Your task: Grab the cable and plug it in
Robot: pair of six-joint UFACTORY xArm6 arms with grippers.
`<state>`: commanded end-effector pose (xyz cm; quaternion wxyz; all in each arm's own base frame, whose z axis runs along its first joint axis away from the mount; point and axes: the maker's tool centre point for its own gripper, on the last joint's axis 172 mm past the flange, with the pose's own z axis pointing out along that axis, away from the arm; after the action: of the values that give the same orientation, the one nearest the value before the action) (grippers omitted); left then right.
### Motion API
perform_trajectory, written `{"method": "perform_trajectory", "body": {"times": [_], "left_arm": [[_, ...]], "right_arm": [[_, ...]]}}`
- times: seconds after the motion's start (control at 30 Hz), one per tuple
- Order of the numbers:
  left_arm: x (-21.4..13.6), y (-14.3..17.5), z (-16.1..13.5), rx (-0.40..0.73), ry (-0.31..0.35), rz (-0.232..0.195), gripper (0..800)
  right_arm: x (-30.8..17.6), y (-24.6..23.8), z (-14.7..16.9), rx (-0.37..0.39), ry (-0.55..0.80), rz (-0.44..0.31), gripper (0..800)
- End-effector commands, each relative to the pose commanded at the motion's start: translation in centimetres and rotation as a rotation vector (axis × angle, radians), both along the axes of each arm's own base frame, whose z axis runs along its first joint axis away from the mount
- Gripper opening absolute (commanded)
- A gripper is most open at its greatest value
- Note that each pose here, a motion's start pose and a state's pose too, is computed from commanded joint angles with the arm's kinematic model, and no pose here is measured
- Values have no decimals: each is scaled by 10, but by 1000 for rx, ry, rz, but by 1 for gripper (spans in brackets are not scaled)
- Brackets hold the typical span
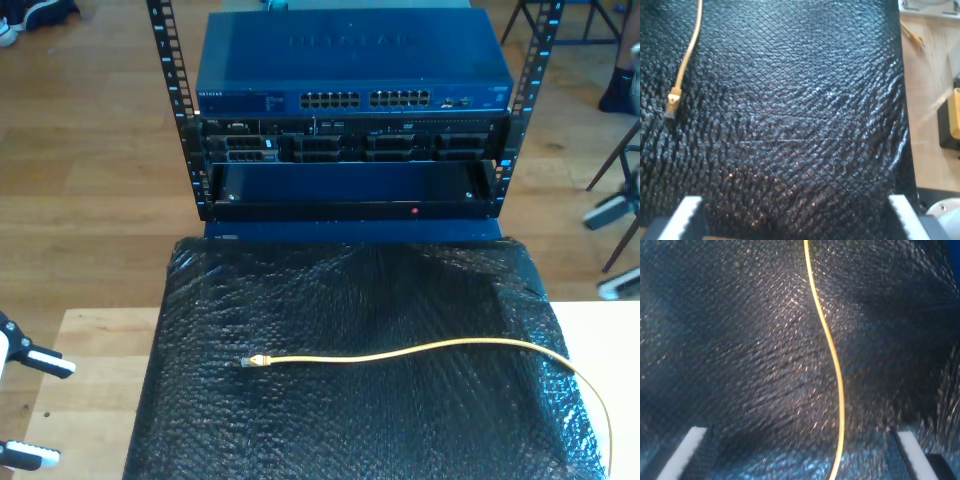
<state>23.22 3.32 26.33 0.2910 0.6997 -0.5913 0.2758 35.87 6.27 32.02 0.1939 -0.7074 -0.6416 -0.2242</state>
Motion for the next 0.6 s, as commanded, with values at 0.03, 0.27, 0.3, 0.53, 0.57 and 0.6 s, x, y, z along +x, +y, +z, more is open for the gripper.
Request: {"method": "perform_trajectory", "body": {"times": [0.03, 0.27, 0.3, 0.53, 0.57, 0.6], "left_arm": [[2, 0, 1, -1, -6, 6, 800], [22, 9, -2, 17, -37, 86, 800], [24, 11, -3, 24, -38, 92, 800], [23, 10, -10, 19, -24, 105, 800], [22, 9, -12, 16, -20, 106, 800], [22, 9, -14, 18, -19, 111, 800]], "right_arm": [[2, 6, 0, -5, -1, 1, 793], [13, 49, -1, -27, -21, 14, 792], [13, 56, -1, -28, -22, 16, 792], [22, 84, -8, -40, -37, 16, 792], [24, 85, -11, -48, -37, 17, 792], [26, 86, -15, -60, -36, 15, 792]]}}
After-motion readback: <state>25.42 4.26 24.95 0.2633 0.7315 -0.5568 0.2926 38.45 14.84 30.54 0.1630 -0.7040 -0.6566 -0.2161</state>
